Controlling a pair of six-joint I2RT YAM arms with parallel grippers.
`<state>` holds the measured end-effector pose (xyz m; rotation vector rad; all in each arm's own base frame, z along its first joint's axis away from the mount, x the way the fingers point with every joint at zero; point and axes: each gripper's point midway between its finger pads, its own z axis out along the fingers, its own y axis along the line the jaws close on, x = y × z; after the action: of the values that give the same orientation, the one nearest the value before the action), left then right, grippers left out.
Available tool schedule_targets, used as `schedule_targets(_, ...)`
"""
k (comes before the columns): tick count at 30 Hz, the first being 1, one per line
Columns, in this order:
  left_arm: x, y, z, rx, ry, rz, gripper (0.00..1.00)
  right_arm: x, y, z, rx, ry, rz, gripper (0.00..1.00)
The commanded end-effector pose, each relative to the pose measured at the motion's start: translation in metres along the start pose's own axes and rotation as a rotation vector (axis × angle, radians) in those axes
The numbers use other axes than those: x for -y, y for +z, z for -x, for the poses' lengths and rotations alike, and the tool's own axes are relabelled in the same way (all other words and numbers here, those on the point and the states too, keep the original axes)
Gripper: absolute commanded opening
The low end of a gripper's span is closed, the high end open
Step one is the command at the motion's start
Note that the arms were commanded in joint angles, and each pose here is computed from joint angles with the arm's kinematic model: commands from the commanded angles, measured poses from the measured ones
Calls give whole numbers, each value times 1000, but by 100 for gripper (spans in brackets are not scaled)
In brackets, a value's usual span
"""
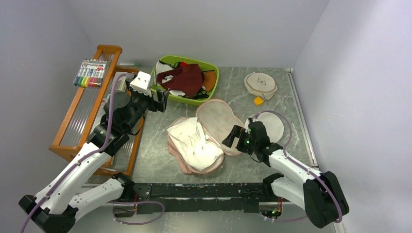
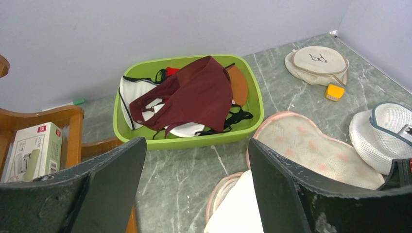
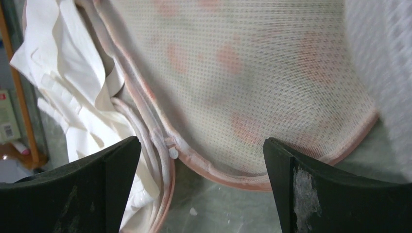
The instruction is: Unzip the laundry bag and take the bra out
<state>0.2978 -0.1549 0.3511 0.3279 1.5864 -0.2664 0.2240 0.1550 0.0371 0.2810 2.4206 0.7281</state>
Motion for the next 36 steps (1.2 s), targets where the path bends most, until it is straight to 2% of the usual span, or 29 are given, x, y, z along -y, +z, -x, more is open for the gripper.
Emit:
schedule_targets(1,-1,-1,14,30,-17,-5,88,-4,-12,-39,-142,32,30,100)
schedule_targets(5,-1,-1,14,30,-17,-3,88,-22,-20,-53,-187,-22,66,100)
schedule_targets(8,-1,-1,13,28,-17,-1,88,-34,-25,-50,-160,-86,57,100)
schedule_targets(15,1,0,12,25,-19,-11,88,-42,-37,22,49,-311,-107,100)
schedule_targets(19,0,2,10,18,-15,-1,88,-76,-28,38,66,-408,-55,99)
schedule_targets(22,-3,2,9,13,-9,15,88,-108,-19,16,-23,-426,116,96)
schedule_targets(25,-5,1,10,15,-8,21,88,-130,-19,-18,-102,-513,259,92)
schedule_targets(28,-3,-1,12,27,-15,11,88,-133,-24,-44,-186,-611,291,90)
schedule_targets(31,0,0,12,25,-18,-3,88,-126,-30,-58,-237,-619,245,90)
schedule_targets(36,3,1,12,19,-24,-23,87,-131,-46,-69,-207,-714,291,84)
